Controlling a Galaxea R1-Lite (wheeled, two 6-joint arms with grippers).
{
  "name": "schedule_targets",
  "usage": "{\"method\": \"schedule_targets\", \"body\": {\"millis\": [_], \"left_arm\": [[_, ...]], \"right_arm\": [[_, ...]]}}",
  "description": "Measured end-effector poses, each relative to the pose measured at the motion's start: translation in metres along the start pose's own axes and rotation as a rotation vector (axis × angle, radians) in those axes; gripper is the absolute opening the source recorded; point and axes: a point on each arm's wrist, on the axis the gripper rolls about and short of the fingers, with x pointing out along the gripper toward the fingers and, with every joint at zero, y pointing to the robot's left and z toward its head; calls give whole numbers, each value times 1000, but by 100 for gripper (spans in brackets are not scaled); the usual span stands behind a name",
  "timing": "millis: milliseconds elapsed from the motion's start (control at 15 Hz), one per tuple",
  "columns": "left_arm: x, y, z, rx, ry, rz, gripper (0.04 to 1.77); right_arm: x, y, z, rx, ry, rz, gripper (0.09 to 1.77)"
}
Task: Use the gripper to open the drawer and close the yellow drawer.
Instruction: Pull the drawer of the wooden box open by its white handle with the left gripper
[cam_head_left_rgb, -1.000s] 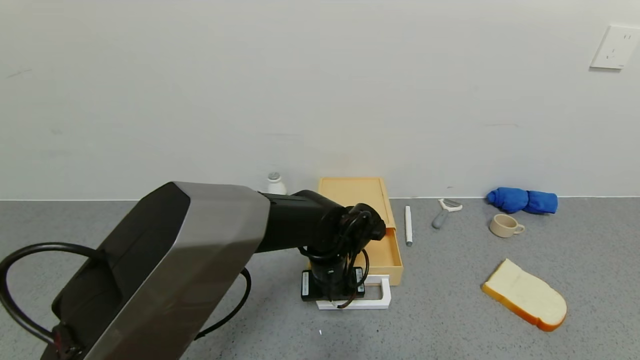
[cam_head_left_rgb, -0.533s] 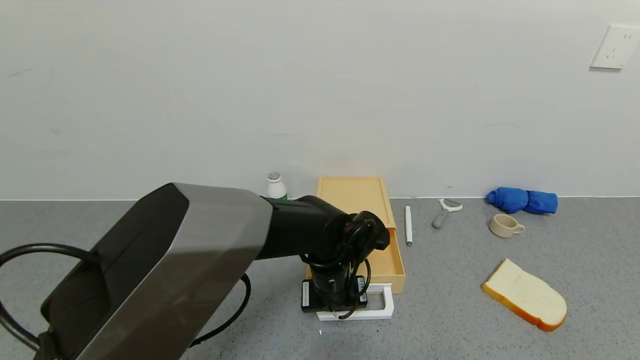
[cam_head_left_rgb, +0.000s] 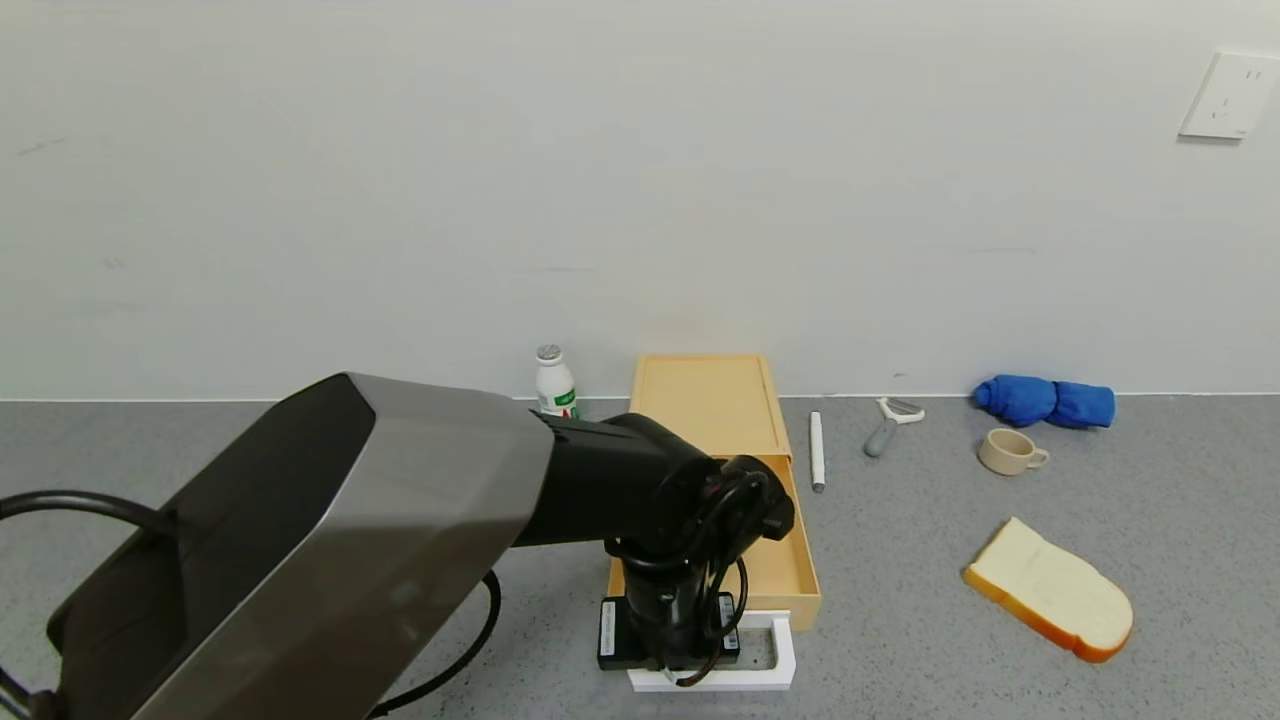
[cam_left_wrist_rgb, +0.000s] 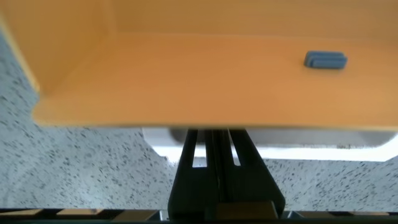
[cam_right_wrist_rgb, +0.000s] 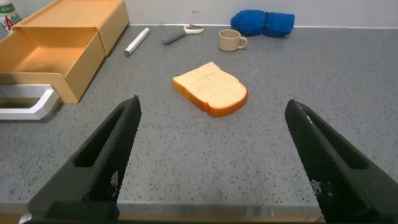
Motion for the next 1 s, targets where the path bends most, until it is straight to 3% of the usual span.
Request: {"method": "schedule_targets", "body": {"millis": [600,1000], "left_arm": [[-12,0,-11,-9,-9,-9,11],[-73,19,-11,-13,-80,-87,11]], "right_arm": [[0,0,0,0,0,0,170],[0,0,0,0,0,0,170]]}}
